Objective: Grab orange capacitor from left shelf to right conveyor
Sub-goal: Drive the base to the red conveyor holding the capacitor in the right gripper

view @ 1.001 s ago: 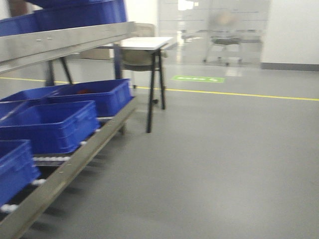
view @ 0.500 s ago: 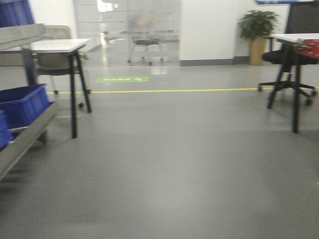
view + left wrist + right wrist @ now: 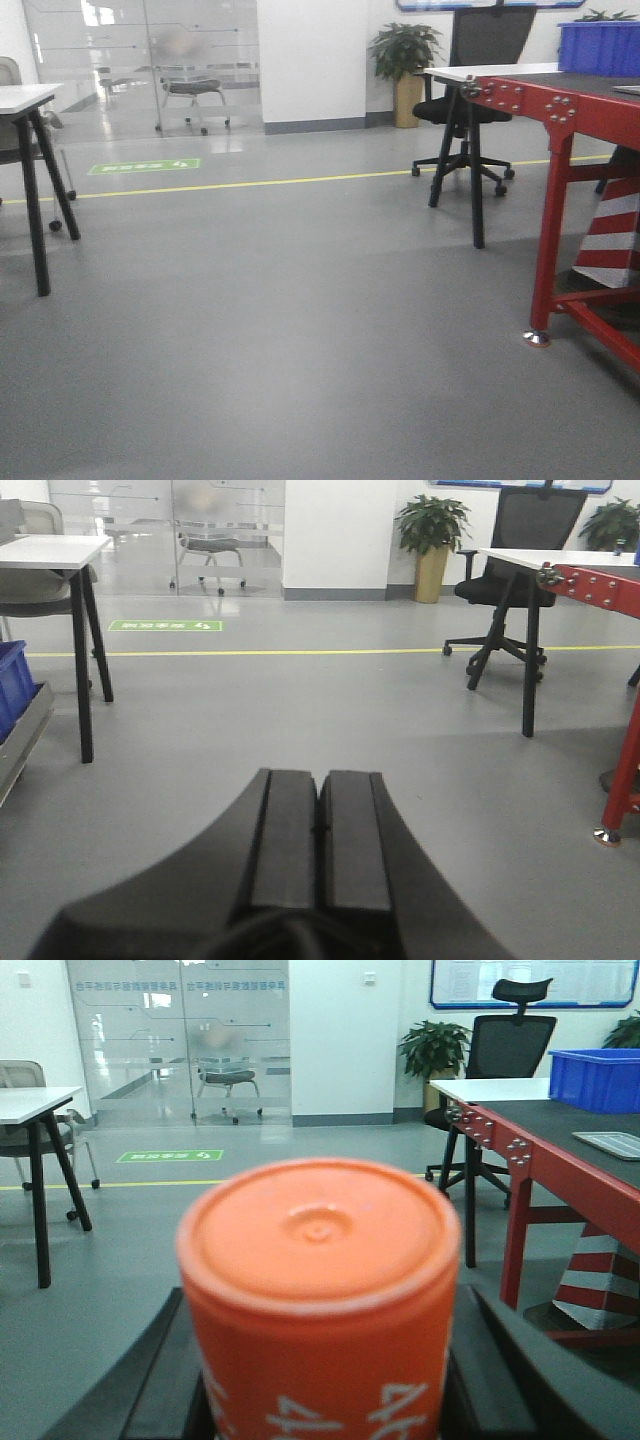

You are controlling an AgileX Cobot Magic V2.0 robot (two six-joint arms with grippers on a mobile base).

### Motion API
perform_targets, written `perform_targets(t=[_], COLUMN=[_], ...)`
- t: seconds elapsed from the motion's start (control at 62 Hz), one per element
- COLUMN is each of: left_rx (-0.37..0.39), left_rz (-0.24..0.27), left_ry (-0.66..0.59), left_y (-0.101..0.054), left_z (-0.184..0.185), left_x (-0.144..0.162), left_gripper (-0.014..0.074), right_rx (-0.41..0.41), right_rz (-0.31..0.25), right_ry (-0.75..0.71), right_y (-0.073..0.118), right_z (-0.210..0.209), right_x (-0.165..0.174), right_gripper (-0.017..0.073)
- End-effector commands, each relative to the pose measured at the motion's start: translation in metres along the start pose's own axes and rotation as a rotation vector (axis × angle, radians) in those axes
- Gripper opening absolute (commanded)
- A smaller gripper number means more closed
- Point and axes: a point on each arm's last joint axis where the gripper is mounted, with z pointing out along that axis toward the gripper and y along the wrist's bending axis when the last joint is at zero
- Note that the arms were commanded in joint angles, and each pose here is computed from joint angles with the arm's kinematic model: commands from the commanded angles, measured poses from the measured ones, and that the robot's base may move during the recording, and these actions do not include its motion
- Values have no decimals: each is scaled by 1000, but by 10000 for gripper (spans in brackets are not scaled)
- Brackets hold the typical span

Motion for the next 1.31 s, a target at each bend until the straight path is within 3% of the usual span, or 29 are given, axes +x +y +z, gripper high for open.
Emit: perform_targets(t=[0.0, 1.291], left_rx=[0, 0], left_rz=[-4, -4], left_ry=[-99, -99], left_y=[0, 0], left_z=[-1, -1], left_x=[-10, -10], left_gripper=[-127, -127], right_rx=[-6, -6], right_rz=[-17, -17], right_ry=[-94, -93], right_y=[1, 1], right_z=[-1, -1], right_x=[-15, -15], right_gripper=[157, 157])
